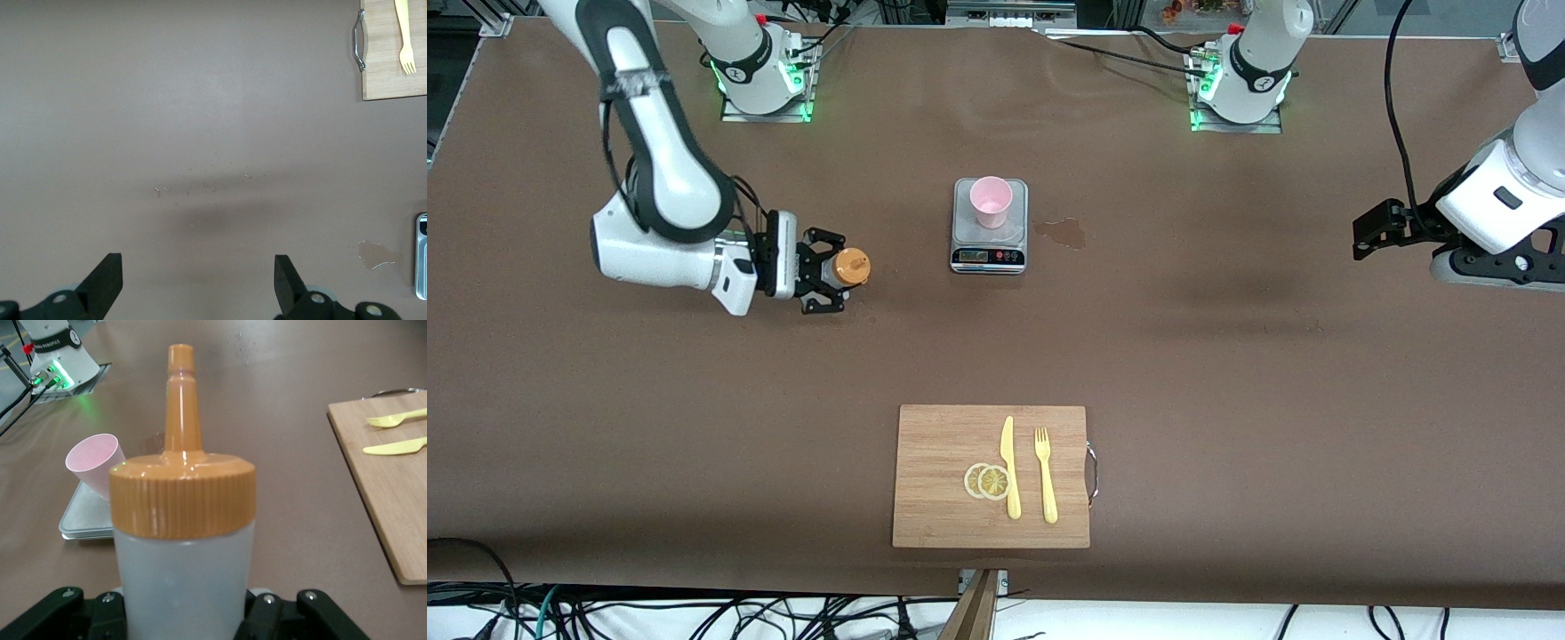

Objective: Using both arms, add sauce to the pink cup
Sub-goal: 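Lift the sauce bottle with the right gripper toward the pink cup, then tilt the bottle nozzle over the pink cup and squeeze sauce in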

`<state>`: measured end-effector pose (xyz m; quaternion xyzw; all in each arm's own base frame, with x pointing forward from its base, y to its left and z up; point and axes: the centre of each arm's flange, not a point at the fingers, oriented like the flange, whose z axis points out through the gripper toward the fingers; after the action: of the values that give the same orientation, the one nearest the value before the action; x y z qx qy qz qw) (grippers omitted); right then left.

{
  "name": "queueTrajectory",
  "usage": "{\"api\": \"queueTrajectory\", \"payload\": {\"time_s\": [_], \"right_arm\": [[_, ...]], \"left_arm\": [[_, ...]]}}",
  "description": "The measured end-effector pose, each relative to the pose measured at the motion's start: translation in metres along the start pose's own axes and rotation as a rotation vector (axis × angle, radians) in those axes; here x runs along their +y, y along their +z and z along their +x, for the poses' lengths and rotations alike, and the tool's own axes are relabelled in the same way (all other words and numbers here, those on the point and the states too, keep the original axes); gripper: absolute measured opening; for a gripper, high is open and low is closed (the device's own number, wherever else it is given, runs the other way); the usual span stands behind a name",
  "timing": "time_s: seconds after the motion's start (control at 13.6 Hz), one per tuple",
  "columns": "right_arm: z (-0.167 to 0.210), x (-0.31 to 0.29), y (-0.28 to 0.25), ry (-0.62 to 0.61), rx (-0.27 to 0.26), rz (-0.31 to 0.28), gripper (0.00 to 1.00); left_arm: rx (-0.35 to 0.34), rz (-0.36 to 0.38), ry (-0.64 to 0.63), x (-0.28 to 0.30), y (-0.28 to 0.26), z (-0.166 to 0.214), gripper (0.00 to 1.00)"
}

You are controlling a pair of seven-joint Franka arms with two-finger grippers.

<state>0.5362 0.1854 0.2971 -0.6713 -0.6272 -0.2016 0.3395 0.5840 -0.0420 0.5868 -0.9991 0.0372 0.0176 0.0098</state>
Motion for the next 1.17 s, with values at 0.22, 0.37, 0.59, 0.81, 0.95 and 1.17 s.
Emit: {"api": "queueTrajectory", "payload": {"time_s": [0.22,0.37,0.59,0.81,0.95,1.17], "right_arm": [[0.026,-0.015,0.007,0.050,-0.134,0.020,0.26],[0.037,-0.023,0.016,0.078,-0.211,0.036,0.26],[0.054,-0.036,0.036,0.098,-0.314,0.044,0.26],[0.076,-0.060,0.064,0.133,-0.463,0.024,0.26],[0.089,-0.084,0.081,0.145,-0.543,0.015,0.26],[0.105,-0.116,0.100,0.158,-0.637,-0.011,0.26]], "left_arm": [[0.000,0.000,0.000,0.000,0.000,0.000,1.00],[0.000,0.000,0.000,0.000,0.000,0.000,1.00],[0.000,0.000,0.001,0.001,0.000,0.000,1.00],[0.000,0.000,0.003,0.002,0.000,0.000,1.00],[0.000,0.000,0.001,0.001,0.000,0.000,1.00],[0.000,0.000,0.001,0.001,0.000,0.000,1.00]]}}
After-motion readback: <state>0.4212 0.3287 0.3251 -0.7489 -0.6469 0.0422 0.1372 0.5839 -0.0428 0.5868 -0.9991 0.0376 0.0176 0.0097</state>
